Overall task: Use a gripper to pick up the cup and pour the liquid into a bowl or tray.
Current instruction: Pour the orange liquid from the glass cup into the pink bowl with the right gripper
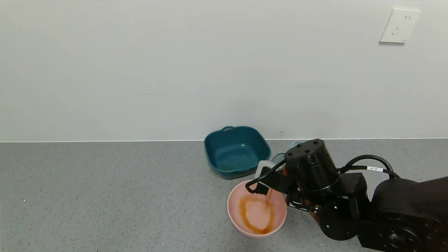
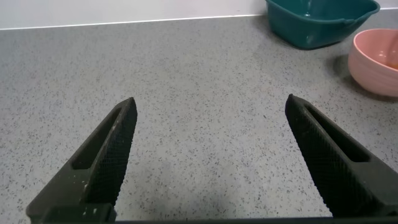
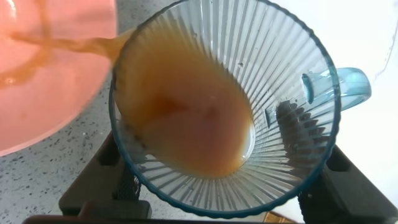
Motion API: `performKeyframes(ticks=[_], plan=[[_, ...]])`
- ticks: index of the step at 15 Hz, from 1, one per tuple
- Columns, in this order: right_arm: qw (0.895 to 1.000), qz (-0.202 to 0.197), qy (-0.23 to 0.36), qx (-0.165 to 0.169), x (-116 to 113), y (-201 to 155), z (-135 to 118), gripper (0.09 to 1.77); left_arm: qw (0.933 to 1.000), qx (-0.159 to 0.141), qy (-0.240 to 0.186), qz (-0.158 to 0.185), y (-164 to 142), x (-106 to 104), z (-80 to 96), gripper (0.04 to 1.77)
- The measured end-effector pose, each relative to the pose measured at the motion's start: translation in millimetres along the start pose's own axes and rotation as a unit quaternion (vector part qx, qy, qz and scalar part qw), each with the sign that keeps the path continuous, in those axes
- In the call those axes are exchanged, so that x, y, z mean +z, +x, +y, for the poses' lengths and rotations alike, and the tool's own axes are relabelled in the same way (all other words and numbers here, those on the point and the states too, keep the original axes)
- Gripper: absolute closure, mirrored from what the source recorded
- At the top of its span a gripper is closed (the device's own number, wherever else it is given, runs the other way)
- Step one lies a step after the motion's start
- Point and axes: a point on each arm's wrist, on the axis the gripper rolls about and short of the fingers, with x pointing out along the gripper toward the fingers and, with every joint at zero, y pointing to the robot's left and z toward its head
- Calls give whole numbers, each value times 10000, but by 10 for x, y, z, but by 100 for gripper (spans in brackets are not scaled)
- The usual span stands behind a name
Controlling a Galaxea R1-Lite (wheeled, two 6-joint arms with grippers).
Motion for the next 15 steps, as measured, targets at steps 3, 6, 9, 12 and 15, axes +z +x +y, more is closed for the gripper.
performKeyframes(ticks=[3,6,9,12,15], plan=[[9995,74,-305,-54,6,2,16,50,10000,2,0,0,0,0,0,9],[9972,312,-601,-304,10,-21,4,50,10000,2,0,-2,0,0,0,9],[9956,237,-857,-308,42,-77,20,50,10000,2,0,-2,0,0,0,9],[9922,130,-1204,-306,95,-137,50,50,10000,2,0,-2,0,0,0,9],[9870,236,-1506,-512,157,-201,34,50,10000,4,0,-2,0,0,0,9]])
